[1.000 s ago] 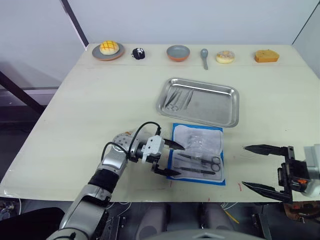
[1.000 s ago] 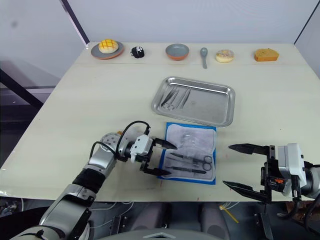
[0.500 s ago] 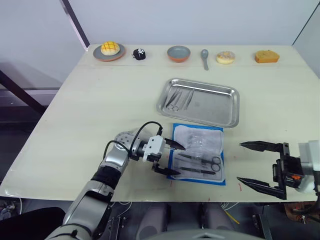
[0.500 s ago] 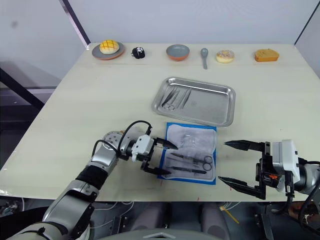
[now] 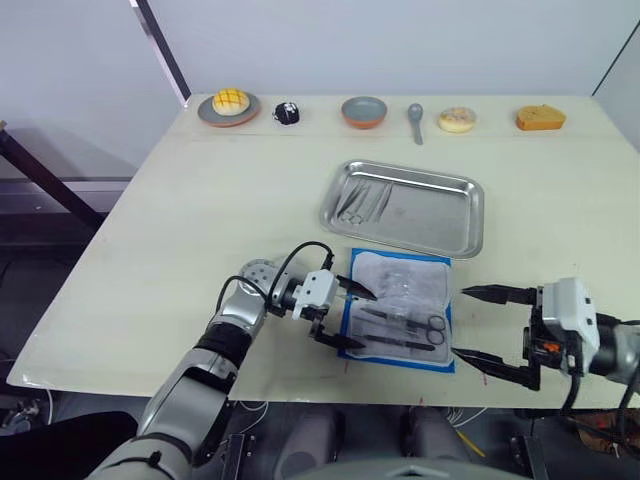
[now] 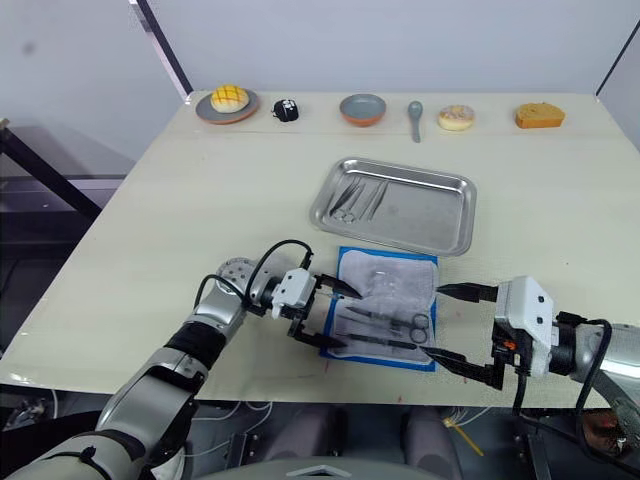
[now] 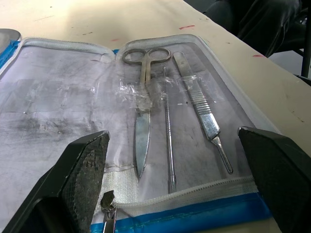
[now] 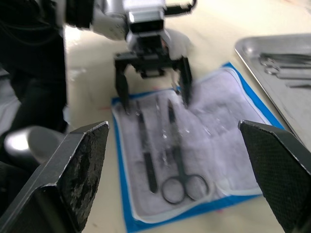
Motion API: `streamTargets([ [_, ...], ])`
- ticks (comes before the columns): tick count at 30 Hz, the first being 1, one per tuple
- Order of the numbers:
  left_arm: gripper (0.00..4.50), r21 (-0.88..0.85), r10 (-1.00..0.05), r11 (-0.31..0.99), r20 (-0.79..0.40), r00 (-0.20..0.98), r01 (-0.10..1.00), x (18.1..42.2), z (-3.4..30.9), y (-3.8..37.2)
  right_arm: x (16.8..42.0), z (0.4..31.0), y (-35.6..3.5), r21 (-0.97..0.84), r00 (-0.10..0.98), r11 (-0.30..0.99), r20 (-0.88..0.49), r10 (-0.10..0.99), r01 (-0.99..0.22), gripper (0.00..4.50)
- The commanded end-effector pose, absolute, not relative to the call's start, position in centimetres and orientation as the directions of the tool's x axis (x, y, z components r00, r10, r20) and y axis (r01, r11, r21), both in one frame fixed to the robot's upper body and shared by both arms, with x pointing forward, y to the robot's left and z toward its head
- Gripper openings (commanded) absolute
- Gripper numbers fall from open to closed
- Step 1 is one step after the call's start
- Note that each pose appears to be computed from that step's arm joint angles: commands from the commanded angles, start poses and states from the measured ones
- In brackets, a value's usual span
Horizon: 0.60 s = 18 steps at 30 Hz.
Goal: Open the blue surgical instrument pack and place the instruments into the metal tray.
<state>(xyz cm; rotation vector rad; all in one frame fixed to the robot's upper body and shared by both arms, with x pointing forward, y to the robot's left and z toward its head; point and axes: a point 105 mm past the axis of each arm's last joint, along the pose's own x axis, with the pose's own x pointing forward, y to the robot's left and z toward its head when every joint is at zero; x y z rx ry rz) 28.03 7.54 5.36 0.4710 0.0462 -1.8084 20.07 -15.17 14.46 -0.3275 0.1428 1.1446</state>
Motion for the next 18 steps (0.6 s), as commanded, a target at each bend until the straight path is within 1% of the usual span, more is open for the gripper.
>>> streamTargets([
  [1, 4.47, 0.062, -0.845, -0.366, -0.441, -0.303, 0.929, 26.0, 1.6, 8.7, 21.5, 14.1, -14.4, -0.242, 0.468, 0.407, -0.305, 0.830, -0.881, 4.50],
  [4, 4.47, 0.061, -0.844, -0.367, -0.442, -0.304, 0.928, 26.0, 1.6, 8.7, 22.3, 13.8, -14.0, -0.268, 0.497, 0.426, -0.322, 0.806, -0.864, 4.50],
  [6, 4.47, 0.060, -0.843, -0.367, -0.443, -0.305, 0.928, 26.0, 1.5, 8.6, 22.9, 13.2, -13.9, -0.302, 0.516, 0.426, -0.365, 0.775, -0.853, 4.50],
  [10, 4.47, 0.060, -0.844, -0.369, -0.440, -0.307, 0.928, 26.1, 1.5, 8.3, 23.4, 11.5, -13.2, -0.294, 0.486, 0.390, -0.441, 0.754, -0.873, 4.50],
  [12, 4.47, 0.060, -0.844, -0.371, -0.438, -0.310, 0.927, 26.0, 1.5, 8.2, 23.9, 11.0, -12.9, -0.272, 0.489, 0.408, -0.429, 0.760, -0.872, 4.50],
  [14, 4.47, 0.059, -0.843, -0.376, -0.435, -0.315, 0.925, 25.9, 1.5, 8.0, 24.2, 10.3, -13.0, -0.273, 0.478, 0.395, -0.431, 0.765, -0.877, 4.50],
  [18, 4.47, 0.059, -0.842, -0.383, -0.433, -0.322, 0.922, 25.8, 1.5, 7.9, 25.0, 8.8, -13.7, -0.263, 0.492, 0.416, -0.450, 0.745, -0.871, 4.50],
])
